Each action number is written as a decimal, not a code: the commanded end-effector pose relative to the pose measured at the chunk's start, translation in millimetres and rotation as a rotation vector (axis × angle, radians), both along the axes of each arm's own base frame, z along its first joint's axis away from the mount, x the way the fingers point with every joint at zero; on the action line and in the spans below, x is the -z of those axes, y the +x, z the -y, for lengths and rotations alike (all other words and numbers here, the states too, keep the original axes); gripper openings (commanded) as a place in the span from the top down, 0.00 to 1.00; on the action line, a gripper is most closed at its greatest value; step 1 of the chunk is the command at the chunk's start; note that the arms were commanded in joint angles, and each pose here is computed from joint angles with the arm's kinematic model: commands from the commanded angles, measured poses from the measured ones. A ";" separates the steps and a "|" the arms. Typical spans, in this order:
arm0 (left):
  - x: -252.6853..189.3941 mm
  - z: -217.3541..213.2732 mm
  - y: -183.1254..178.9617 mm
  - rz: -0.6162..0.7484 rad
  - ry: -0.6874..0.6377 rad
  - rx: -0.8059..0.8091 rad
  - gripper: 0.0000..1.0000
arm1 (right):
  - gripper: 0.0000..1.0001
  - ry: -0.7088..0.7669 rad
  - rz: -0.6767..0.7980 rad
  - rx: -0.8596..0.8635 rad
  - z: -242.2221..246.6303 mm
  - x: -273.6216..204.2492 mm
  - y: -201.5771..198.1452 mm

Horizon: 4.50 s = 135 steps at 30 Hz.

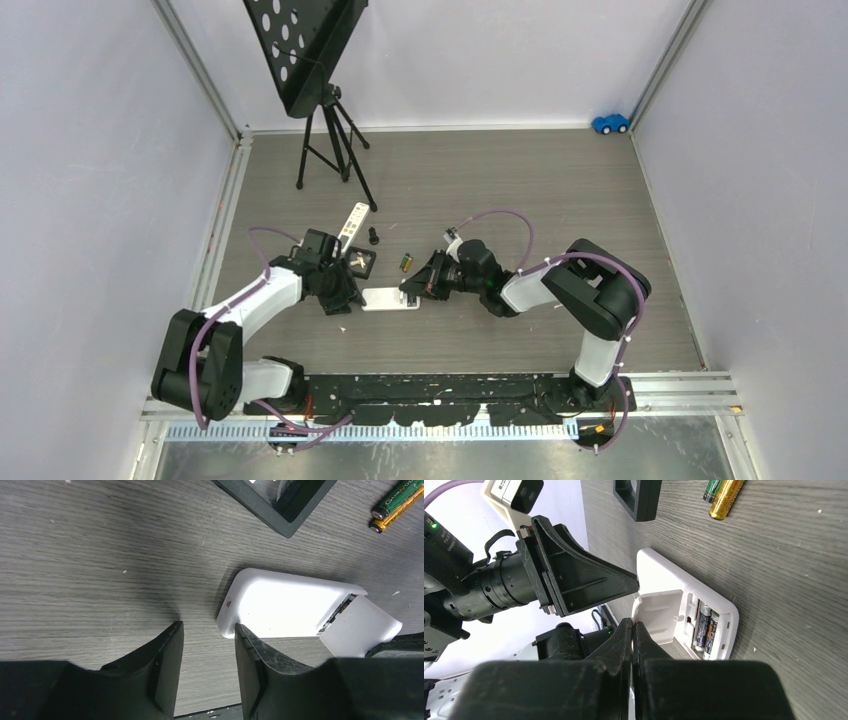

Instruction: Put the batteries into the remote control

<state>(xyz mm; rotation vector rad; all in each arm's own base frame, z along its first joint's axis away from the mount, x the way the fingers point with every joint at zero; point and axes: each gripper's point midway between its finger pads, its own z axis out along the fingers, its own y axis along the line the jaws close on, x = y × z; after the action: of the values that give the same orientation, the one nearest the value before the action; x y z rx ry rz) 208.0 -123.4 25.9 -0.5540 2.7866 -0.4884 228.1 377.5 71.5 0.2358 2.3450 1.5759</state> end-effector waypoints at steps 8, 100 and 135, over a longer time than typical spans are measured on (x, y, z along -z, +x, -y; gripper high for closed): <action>-1.4 -4.6 16.4 0.044 0.038 0.001 0.59 | 1.00 0.027 -0.009 -0.015 -2.6 -5.8 2.1; -4.9 0.3 22.4 0.049 0.024 0.026 0.38 | 0.87 -0.194 -0.072 -0.034 40.2 52.1 -7.5; 4.6 9.3 11.8 -0.002 -0.035 0.022 0.41 | 1.00 0.056 0.063 0.064 29.2 15.6 -1.8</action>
<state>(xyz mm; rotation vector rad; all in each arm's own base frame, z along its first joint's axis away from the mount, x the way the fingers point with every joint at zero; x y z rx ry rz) 220.2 -132.9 26.7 -0.5260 2.7910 -0.5429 217.4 342.4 53.3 0.2614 2.2604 1.6034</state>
